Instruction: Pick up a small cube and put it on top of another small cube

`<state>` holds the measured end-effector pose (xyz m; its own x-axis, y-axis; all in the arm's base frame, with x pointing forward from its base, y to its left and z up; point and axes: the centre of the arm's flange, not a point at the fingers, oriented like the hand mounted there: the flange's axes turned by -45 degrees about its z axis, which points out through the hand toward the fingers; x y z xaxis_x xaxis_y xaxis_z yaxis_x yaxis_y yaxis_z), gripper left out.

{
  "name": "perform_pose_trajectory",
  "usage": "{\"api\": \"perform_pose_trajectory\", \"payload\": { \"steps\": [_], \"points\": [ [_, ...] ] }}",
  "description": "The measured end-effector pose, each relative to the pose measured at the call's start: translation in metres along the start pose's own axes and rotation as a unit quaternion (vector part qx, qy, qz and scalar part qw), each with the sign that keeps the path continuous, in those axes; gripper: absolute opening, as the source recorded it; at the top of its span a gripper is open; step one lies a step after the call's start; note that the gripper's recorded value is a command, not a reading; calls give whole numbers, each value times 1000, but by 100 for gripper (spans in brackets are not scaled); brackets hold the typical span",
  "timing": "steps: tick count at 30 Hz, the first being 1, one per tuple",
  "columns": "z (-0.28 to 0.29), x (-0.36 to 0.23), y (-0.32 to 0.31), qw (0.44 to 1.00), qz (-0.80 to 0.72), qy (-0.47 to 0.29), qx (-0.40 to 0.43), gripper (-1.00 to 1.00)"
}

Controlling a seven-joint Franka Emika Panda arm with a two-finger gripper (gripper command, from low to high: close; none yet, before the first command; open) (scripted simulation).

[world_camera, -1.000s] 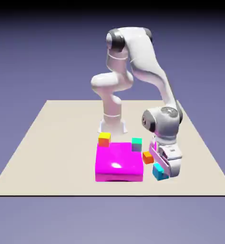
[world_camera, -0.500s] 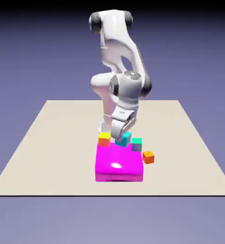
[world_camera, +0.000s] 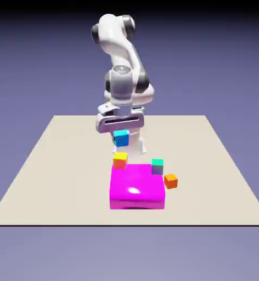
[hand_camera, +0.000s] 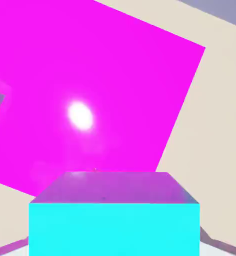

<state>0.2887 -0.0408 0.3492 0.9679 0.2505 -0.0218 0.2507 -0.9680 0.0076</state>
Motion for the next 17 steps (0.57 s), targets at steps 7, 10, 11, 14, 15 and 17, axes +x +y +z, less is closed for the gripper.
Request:
{"api": "perform_pose_trajectory", "payload": {
  "steps": [7,10,11,14,15,17],
  "points": [
    [23,-7,-5,1000,24,3,5,-100],
    [41,-6,-5,1000,24,3,5,-100],
    [48,-6,-4,1000,24,3,5,-100],
    [69,-9,-2,1000,26,1,5,-100],
    [73,-10,-2,1000,27,1,5,100],
    [73,-10,-2,1000,27,1,5,100]
  ]
}}
